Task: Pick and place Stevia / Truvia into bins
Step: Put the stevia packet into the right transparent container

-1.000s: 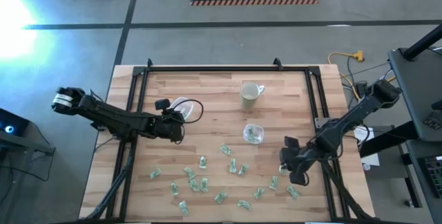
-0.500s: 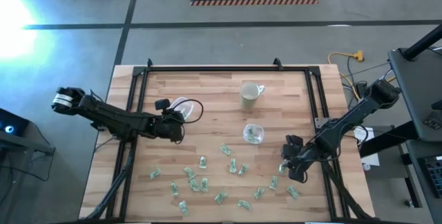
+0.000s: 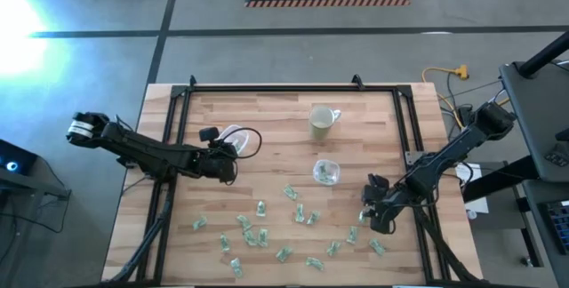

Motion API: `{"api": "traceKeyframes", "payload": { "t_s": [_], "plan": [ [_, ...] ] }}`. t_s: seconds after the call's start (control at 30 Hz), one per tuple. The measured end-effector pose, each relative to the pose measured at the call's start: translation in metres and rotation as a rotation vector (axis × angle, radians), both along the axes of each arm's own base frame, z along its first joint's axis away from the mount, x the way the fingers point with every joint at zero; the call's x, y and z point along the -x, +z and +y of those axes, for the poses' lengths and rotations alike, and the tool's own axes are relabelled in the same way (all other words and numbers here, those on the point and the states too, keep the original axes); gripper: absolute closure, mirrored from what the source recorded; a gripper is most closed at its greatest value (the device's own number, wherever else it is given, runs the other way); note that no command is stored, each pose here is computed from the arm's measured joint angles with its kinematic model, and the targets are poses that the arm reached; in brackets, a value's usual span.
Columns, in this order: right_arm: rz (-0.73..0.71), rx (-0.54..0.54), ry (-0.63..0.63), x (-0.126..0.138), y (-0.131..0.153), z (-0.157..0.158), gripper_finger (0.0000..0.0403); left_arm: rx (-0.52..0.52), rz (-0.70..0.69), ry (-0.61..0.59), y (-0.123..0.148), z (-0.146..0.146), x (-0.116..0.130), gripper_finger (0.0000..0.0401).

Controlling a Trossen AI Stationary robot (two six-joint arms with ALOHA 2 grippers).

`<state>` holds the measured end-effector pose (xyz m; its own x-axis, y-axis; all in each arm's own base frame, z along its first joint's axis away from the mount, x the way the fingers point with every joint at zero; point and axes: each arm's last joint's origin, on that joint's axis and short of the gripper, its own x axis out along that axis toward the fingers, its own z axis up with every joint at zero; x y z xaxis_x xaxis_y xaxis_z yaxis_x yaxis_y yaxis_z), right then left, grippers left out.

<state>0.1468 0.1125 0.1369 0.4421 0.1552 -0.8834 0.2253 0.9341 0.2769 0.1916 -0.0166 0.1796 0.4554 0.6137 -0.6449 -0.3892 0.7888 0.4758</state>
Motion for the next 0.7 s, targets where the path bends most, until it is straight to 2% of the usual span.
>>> {"api": "traceKeyframes", "payload": {
  "t_s": [0.43,0.57,0.7],
  "plan": [
    [0.031,0.054,0.031,0.003,-0.015,0.007,0.0251,0.001,0.0,0.0,0.0,0.0,0.0,0.0277],
    [0.031,0.061,0.033,0.003,-0.016,0.007,0.0273,0.001,0.0,0.0,0.0,0.0,0.0,0.0277],
    [0.026,0.075,0.067,0.003,-0.015,0.007,0.0312,0.001,0.0,0.001,0.0,0.0,0.0,0.0277]
  ]
}}
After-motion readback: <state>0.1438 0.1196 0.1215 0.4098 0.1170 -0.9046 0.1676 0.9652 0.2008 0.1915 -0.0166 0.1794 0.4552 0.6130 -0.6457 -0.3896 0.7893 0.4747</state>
